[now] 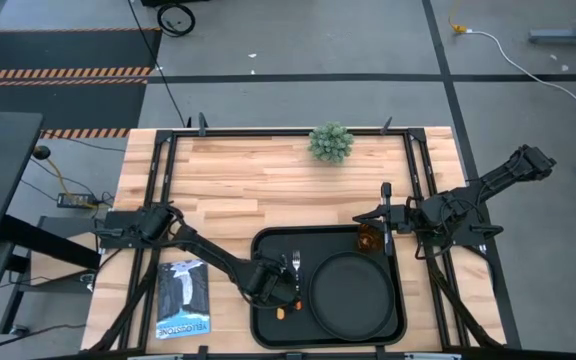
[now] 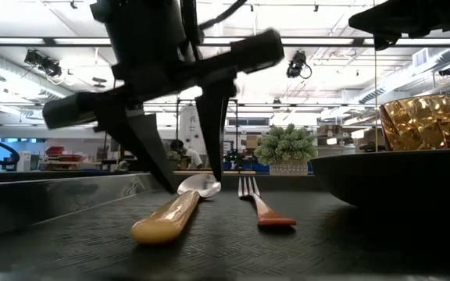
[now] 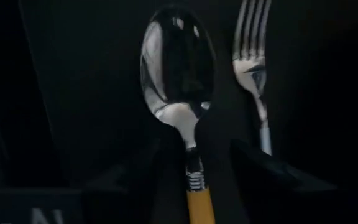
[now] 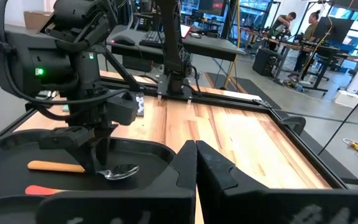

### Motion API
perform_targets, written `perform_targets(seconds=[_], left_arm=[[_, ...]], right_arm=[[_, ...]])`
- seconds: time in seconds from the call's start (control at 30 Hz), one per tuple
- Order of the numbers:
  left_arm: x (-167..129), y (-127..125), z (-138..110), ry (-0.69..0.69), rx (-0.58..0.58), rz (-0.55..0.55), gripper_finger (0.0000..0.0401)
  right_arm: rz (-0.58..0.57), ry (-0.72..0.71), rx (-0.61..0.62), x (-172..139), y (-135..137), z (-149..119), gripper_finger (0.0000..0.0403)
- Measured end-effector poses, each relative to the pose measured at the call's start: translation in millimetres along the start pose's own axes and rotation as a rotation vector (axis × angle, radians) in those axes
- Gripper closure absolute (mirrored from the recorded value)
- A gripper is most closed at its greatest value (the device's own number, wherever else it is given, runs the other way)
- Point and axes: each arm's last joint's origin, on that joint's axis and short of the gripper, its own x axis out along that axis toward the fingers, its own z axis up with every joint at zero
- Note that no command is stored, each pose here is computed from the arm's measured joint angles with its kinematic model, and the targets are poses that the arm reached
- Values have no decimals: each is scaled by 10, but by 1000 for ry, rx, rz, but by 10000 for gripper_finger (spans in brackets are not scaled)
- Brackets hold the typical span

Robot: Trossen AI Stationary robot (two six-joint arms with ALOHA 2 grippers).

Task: Pick and place plate/cup/fork/spoon on tray
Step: Put the yellow spoon on the black serving tray at the left of the orange fork, then return to Home Position

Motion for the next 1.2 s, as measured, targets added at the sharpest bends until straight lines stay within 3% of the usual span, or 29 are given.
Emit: perform_targets(seconds=[0.2, 0.33, 0.47, 0.7, 0.93, 1.2], left_arm=[[-186, -32, 70, -29, 29, -47, 194], [-343, -69, 135, -53, 126, -97, 195], [-474, -102, 232, -159, 345, -132, 195], [-526, -202, 357, -286, 866, -137, 195], [-660, -440, 583, -356, 1131, -160, 196], [-833, -751, 774, -386, 1457, -382, 225]], right_arm=[[-1, -2, 9, 0, -1, 2, 398], [-5, -14, 18, -5, -6, 15, 398], [10, -59, 42, -61, -37, 67, 398], [36, -95, 6, -227, -122, 103, 398], [228, -198, 6, -463, -189, 126, 399], [228, -348, 105, -582, -217, -159, 399]])
